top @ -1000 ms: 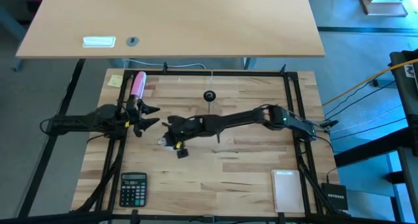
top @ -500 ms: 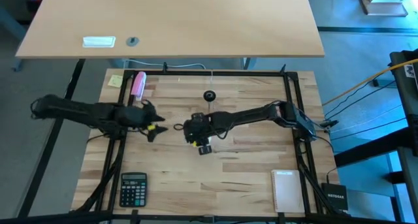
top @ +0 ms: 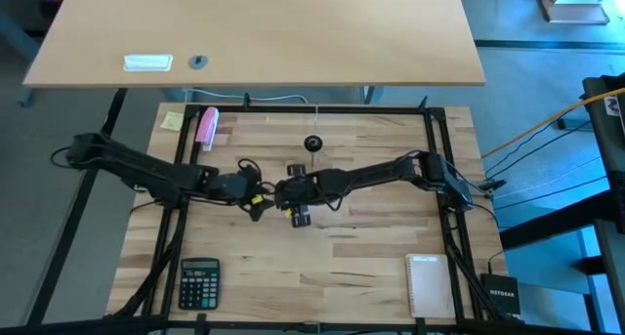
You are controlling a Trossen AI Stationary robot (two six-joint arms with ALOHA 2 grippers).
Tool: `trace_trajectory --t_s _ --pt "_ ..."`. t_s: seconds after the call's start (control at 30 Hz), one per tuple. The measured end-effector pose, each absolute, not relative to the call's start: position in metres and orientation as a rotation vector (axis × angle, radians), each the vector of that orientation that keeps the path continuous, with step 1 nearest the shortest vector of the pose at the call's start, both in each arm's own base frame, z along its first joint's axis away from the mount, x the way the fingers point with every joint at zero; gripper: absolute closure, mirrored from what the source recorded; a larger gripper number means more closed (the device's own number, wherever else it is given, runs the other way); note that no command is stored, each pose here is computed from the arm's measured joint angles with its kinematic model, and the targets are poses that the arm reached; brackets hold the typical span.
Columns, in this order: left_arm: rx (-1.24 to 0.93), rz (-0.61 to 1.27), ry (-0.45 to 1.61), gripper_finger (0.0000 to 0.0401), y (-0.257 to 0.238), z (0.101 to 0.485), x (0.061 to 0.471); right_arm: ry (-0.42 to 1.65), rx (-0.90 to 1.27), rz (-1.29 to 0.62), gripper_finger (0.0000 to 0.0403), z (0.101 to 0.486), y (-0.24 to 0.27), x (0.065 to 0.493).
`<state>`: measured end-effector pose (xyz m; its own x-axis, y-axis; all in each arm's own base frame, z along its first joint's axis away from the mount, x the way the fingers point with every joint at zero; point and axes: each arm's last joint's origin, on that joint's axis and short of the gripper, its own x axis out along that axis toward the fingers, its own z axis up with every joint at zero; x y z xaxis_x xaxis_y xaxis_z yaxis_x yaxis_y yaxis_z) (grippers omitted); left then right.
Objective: Screw lightbulb
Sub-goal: Insert the white lightbulb into the brown lamp
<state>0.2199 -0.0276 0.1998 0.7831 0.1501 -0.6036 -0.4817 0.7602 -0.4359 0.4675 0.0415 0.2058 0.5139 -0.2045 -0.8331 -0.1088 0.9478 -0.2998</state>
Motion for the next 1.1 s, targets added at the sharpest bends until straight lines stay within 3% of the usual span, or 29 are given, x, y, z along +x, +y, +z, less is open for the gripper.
trace_trajectory --t_s 0.23,0.73,0.83,1.1 --pt "-0.672 0.459 0.58 0.0136 -0.024 0.186 0.23 1.037 -0.337 -0.059 0.0245 0.206 0.041 0.467" --pt "-0.625 0.416 0.528 0.0138 -0.025 0.184 0.24 1.014 -0.33 -0.052 0.0248 0.207 0.042 0.469" --pt "-0.614 0.413 0.528 0.0159 -0.025 0.184 0.241 1.013 -0.33 -0.052 0.0248 0.207 0.042 0.469" --pt "-0.583 0.382 0.548 0.0262 -0.026 0.184 0.24 1.011 -0.331 -0.052 0.0248 0.207 0.042 0.469"
